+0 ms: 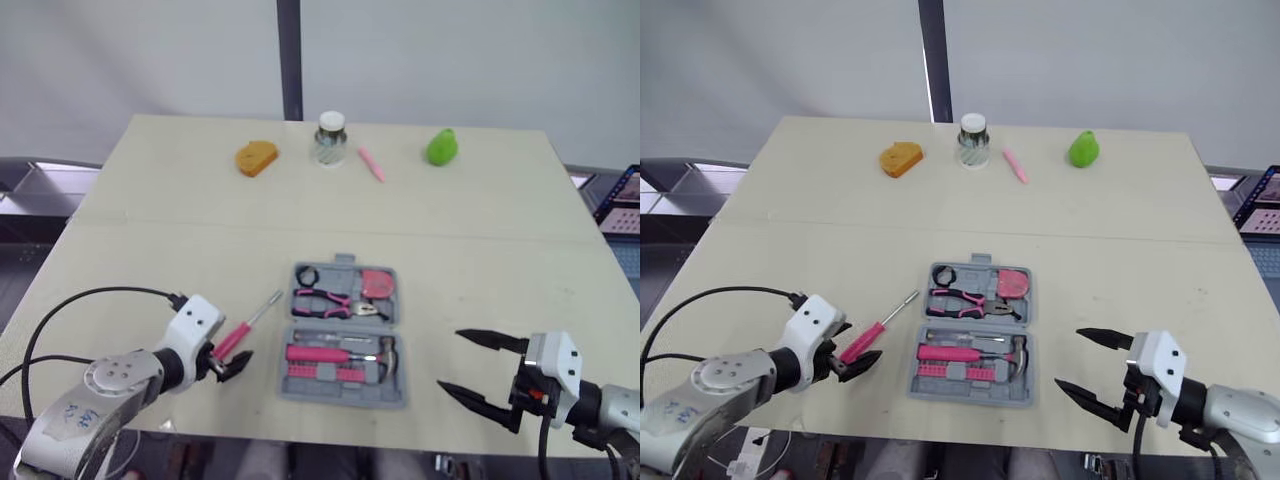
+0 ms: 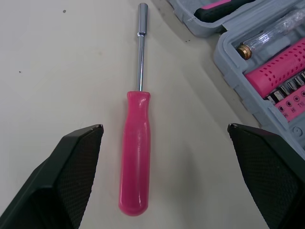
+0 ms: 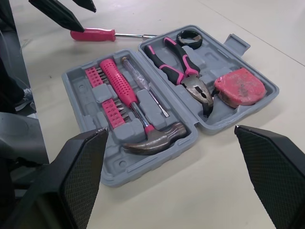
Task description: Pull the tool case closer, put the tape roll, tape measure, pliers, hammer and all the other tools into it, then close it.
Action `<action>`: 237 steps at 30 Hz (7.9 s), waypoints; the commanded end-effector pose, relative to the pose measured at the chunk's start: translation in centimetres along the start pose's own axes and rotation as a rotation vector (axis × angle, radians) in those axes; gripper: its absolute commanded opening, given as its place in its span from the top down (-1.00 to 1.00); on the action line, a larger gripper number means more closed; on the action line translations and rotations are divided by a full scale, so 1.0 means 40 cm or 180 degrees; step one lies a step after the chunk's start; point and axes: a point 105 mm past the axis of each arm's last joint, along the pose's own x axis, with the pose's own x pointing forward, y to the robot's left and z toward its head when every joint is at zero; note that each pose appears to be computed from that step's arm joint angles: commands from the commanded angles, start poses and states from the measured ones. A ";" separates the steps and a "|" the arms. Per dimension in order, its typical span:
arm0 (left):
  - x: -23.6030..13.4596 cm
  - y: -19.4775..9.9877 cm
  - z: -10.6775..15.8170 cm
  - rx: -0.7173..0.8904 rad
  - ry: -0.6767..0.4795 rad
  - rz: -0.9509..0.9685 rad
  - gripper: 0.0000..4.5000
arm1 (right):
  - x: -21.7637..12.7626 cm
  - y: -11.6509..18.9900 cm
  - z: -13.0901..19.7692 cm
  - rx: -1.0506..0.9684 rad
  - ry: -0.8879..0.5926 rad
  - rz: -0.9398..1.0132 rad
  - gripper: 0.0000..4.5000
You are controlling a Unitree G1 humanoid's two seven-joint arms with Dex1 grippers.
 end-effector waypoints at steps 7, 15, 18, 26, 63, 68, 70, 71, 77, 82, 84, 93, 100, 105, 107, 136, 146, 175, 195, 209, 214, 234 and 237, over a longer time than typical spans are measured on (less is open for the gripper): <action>0.060 0.031 -0.002 0.0043 0.0086 0.0052 -0.99 | -0.008 -0.002 0.022 -0.0105 -0.0029 -0.0057 -1.00; 0.098 0.012 0.001 0.0101 0.0134 -0.0087 -0.99 | -0.012 0.000 0.023 -0.0105 -0.0015 -0.0099 -1.00; 0.105 -0.001 -0.005 0.0071 0.0159 -0.0130 -0.99 | -0.014 0.002 0.024 -0.0099 -0.0008 -0.0113 -1.00; 0.115 -0.017 -0.022 -0.0006 0.0233 -0.0130 -0.99 | -0.020 0.003 0.025 -0.0097 0.0010 -0.0133 -1.00; 0.016 0.102 0.057 0.0689 0.0007 -0.0092 0.78 | -0.016 -0.004 0.023 -0.0090 0.0002 -0.0135 -1.00; 0.011 0.042 0.109 0.0904 -0.0197 -0.0601 0.78 | -0.013 -0.008 0.023 -0.0108 0.0001 -0.0112 -1.00; 0.011 0.016 0.122 0.1006 -0.0249 -0.0780 0.78 | -0.014 -0.007 0.022 -0.0111 0.0007 -0.0105 -1.00; 0.010 0.002 0.126 0.1032 -0.0257 -0.0882 0.78 | -0.014 -0.007 0.022 -0.0111 0.0007 -0.0105 -1.00; 0.004 -0.061 0.143 0.1238 -0.0267 -0.1359 0.78 | -0.019 -0.007 0.020 -0.0109 0.0023 -0.0115 -1.00; 0.007 -0.105 0.166 0.1430 -0.0244 -0.1649 0.78 | -0.023 -0.008 0.016 -0.0112 0.0046 -0.0114 -1.00; 0.008 -0.127 0.174 0.1483 -0.0217 -0.1786 0.78 | -0.023 -0.009 0.015 -0.0113 0.0054 -0.0113 -1.00; 0.015 -0.184 0.197 0.1759 0.0085 -0.2180 0.78 | -0.018 -0.010 0.012 -0.0117 0.0060 -0.0064 -1.00; 0.033 -0.207 0.216 0.2039 0.0337 -0.2328 0.78 | -0.030 -0.010 0.010 -0.0122 0.0082 -0.0052 -1.00; 0.052 -0.232 0.221 0.2144 0.0525 -0.2383 0.78 | -0.048 0.006 0.007 -0.0119 0.0107 -0.0024 -1.00; 0.058 -0.243 0.224 0.2264 0.0607 -0.2416 0.78 | -0.054 0.009 0.006 -0.0130 0.0126 0.0006 -1.00; 0.071 -0.307 0.165 0.2919 0.1426 -0.2488 0.78 | -0.026 0.082 0.006 -0.0413 0.0298 0.0932 -1.00; 0.121 -0.324 0.196 0.2873 0.1428 -0.2224 0.78 | -0.030 0.084 0.019 -0.0486 0.0356 0.0971 -1.00; 0.154 -0.396 0.156 0.2639 0.1557 -0.2205 0.78 | -0.032 0.097 0.032 -0.0385 0.0353 0.0879 -1.00; 0.125 -0.383 0.200 0.2698 0.1540 -0.2254 0.78 | -0.030 0.090 0.033 -0.0387 0.0357 0.0829 -1.00; 0.152 -0.378 0.174 0.2705 0.1606 -0.2227 0.78 | -0.026 0.086 0.035 -0.0389 0.0345 0.0764 -1.00; 0.158 -0.384 0.169 0.2716 0.1598 -0.2248 0.78 | -0.030 0.087 0.036 -0.0383 0.0348 0.0742 -1.00; 0.155 -0.386 0.169 0.2685 0.1552 -0.2313 -0.62 | -0.034 0.088 0.035 -0.0373 0.0352 0.0719 -1.00; 0.141 -0.391 0.189 0.2537 0.1489 -0.2370 -0.98 | -0.032 0.087 0.035 -0.0374 0.0345 0.0726 -1.00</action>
